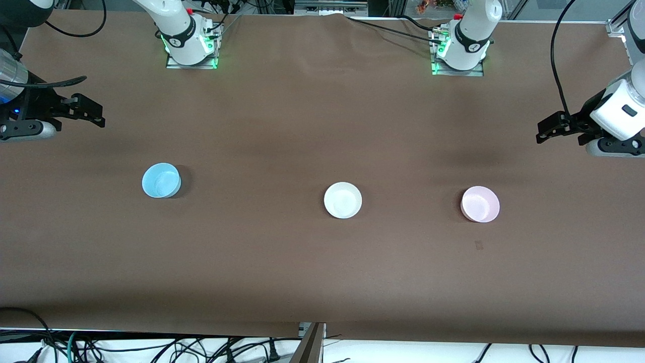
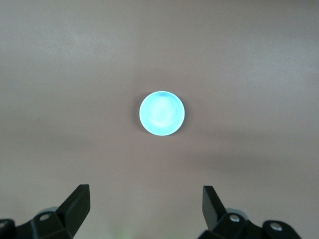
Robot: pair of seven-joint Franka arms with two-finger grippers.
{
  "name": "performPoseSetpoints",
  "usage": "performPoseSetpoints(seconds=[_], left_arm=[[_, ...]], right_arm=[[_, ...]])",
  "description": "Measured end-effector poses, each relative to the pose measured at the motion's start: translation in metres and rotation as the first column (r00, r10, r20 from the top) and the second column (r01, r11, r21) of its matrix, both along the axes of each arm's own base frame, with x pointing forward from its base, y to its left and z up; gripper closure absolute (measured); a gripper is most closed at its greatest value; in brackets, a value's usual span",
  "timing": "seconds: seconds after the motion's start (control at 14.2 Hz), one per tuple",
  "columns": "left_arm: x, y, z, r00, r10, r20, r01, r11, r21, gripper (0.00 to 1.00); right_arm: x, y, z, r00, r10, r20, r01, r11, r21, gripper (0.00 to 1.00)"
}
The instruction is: Stack pink and blue bowls on white bowl
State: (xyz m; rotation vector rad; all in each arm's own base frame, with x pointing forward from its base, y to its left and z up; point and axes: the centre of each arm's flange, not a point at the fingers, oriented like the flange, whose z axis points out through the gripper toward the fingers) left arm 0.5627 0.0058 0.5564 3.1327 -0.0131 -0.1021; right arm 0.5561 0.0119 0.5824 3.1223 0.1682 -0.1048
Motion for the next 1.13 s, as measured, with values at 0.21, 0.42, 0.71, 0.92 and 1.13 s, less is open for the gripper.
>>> performPoseSetpoints(seconds=[0.21,0.42,0.71,0.92,1.13], left_arm=[[-0.001,0.0,-0.006,1.0,0.0,-0.029,0.0,1.0,-0.001,0.0],[-0.002,0.001,-0.008,0.999,0.002,-0.047,-0.002,1.0,-0.001,0.0],[0.0,0.026,-0.019,0.997,0.028,-0.07,-0.029,1.0,-0.004,0.0],[0.005,0.039,-0.024,0.997,0.024,-0.075,-0.025,1.0,-0.009,0.0],[0.009,0.038,-0.02,0.998,0.022,-0.065,-0.023,1.0,-0.013,0.0]], right_arm=[[0.0,0.0,0.0,1.0,0.0,0.0,0.0,1.0,0.0,0.0],[0.0,0.0,0.0,1.0,0.0,0.0,0.0,1.0,0.0,0.0],[0.0,0.0,0.0,1.0,0.0,0.0,0.0,1.0,0.0,0.0],[0.0,0.0,0.0,1.0,0.0,0.0,0.0,1.0,0.0,0.0],[0.0,0.0,0.0,1.0,0.0,0.0,0.0,1.0,0.0,0.0]])
